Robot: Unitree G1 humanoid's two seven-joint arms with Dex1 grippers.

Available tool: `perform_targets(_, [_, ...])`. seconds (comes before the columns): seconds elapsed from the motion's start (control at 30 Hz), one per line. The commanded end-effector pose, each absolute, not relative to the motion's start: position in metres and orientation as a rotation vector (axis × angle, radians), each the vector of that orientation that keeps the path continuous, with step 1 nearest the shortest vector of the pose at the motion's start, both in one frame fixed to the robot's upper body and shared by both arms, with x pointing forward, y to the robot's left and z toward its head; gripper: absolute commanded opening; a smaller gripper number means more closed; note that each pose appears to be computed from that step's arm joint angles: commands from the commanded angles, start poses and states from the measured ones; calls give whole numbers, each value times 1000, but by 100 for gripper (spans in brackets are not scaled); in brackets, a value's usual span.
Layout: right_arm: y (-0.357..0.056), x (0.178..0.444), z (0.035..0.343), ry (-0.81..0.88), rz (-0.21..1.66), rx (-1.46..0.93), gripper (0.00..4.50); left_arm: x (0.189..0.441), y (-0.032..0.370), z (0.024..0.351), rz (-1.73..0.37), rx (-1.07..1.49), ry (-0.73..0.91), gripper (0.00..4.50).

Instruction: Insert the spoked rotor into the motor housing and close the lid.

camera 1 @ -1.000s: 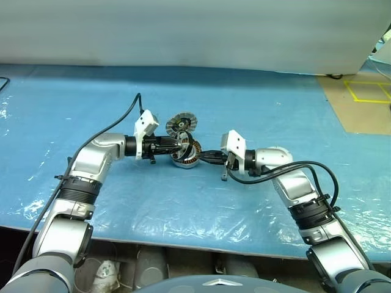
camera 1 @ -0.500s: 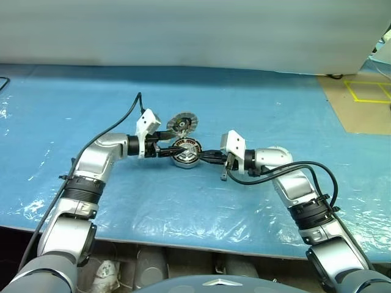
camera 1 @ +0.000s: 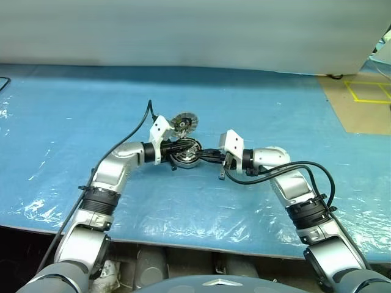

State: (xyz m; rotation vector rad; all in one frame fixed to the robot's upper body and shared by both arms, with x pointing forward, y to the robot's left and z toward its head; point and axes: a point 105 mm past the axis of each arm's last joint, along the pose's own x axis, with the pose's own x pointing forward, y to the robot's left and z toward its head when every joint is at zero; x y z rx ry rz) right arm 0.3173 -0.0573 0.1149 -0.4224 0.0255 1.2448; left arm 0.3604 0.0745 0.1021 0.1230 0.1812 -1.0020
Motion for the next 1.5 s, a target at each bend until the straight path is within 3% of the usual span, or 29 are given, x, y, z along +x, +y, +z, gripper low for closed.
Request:
perform_targets(0.03, [-53, 318, 126, -33, 1246, -453, 0, 365, 71, 94, -962, 184, 184, 6])
perform_targets(0.27, [-54, 318, 126, -36, 1240, -456, 0, 344, 62, 84, -1086, 140, 239, 6])
perform_targets(0.53, [-54, 320, 123, -37, 1236, -461, 0, 321, 61, 156, -1250, -244, 37, 6])
perform_targets(0.7, [-54, 320, 121, -37, 1238, -470, 0, 317, 77, 198, -1258, -329, -33, 6])
perform_targets(0.87, [-53, 321, 121, -38, 1242, -475, 0, 348, 104, 267, -1073, -364, -309, 6])
perform_targets(1.0, [-53, 321, 123, -43, 1253, -475, 0, 382, 129, 295, -848, -304, -428, 6])
perform_targets(1.2, [-53, 316, 134, -78, 1256, -420, 0, 426, 139, 254, -683, -93, -335, 6])
perform_targets(1.37, [-61, 304, 144, -105, 1279, -336, 0, 439, 135, 216, -717, -58, -226, 6])
perform_targets(1.5, [-72, 289, 148, -86, 1326, -303, 0, 439, 123, 211, -793, -127, -212, 6])
